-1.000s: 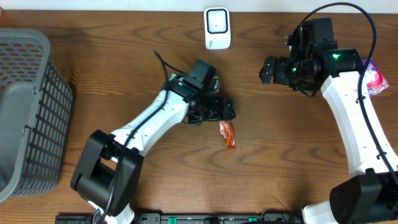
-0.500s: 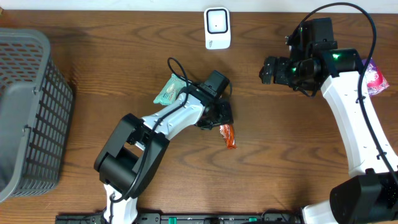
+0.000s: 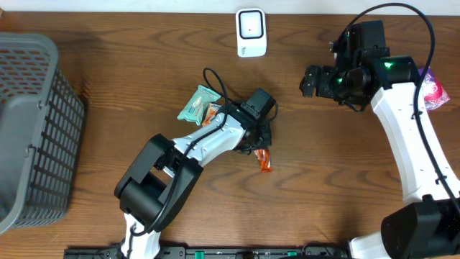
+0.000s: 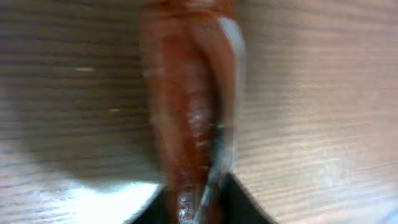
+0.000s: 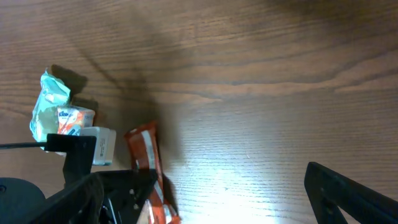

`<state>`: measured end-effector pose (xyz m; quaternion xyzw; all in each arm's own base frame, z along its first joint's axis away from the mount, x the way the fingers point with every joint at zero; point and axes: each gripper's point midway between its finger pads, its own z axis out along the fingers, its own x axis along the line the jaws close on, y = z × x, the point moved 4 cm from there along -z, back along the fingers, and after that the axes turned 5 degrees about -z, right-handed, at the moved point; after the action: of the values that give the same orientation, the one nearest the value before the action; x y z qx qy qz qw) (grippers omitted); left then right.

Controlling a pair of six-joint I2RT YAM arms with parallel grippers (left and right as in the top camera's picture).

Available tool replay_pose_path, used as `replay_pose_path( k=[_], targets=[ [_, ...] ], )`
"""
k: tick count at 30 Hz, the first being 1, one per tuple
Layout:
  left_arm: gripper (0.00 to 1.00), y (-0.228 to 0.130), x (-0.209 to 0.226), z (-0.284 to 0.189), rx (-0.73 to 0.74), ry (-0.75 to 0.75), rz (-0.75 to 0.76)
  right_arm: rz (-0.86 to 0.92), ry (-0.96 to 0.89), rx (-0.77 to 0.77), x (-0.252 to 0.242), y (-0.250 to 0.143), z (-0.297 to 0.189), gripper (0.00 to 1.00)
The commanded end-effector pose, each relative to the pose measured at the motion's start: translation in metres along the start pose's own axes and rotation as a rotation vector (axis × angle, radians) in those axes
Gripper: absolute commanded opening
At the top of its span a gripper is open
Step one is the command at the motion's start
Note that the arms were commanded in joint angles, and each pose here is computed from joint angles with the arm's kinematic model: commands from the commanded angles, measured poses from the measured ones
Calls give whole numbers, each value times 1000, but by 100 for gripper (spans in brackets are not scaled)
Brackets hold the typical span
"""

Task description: Scan the item barcode

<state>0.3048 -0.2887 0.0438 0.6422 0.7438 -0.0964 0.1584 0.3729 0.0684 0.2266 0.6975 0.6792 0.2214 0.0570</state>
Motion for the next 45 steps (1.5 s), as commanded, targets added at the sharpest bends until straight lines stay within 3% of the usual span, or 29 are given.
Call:
replay_pose_path(
  k=[1,7,15,23,29,36,45],
  targets=[
    [8,4,7,5,-29,47,10,-9,-8,-33,-1,5,-9,99],
    [7,18,25,-21,-103,158,43,-9,-8,-33,-1,5,-9,99],
    [7,40,72,-112,-311,530,225,-9,-8,-33,-1,5,-9,99],
    [7,31,76,-107,-369,685,243,-9,-8,-33,-1,5,-9,99],
    [7,22,79,-87,-449,881,301,-9,-8,-33,-1,5,-9,99],
    [7,-5,74,-47,-360,899,376,-9,-8,-33,-1,5,-9,99],
    [13,-54,43,-18,-97,648,354,-9,-8,-33,-1,5,-9,99]
  ],
)
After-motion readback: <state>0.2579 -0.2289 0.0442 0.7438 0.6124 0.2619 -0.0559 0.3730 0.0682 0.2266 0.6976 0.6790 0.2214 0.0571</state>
